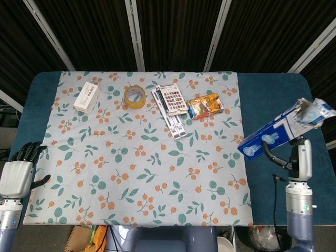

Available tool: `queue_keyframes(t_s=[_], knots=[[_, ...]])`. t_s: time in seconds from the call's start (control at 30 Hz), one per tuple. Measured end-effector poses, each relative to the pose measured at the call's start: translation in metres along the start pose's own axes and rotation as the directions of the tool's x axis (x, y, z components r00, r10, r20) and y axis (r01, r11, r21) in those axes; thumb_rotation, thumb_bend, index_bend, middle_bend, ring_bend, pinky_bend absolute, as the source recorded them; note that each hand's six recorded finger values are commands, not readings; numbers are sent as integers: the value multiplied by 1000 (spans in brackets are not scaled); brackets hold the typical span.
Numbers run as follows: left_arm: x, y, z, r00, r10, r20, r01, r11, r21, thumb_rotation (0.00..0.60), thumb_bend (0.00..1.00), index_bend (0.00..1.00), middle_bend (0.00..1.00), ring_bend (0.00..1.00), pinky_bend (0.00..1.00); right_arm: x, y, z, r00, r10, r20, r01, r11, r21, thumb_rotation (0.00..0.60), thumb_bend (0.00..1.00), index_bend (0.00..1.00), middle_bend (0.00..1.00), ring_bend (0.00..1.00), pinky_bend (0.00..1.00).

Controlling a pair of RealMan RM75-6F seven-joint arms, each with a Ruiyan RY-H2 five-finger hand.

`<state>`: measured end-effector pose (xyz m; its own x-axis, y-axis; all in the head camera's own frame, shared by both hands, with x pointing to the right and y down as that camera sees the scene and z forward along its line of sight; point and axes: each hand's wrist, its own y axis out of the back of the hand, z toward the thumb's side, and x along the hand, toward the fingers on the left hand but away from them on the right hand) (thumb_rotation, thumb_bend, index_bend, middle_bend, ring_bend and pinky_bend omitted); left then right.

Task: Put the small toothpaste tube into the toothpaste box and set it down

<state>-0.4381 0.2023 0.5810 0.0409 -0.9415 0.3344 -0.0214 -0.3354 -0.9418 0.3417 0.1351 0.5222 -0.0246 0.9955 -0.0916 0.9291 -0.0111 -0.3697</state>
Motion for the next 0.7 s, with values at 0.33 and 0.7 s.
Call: queue_keyframes(t_s=[0.33,0.7], knots=[[0,0,0,1000,0,2,0,1000,-3,600,0,204,138,136,292,8,-17,-2,998,53,-15,-54,998,-27,600,443,197,432,358,411],[0,0,0,1000,-2,2,2,1000,-4,600,0,205,137,136,292,6,-16,-9,996,75,42,-73,996,-50,600,442,338,505,505,427]])
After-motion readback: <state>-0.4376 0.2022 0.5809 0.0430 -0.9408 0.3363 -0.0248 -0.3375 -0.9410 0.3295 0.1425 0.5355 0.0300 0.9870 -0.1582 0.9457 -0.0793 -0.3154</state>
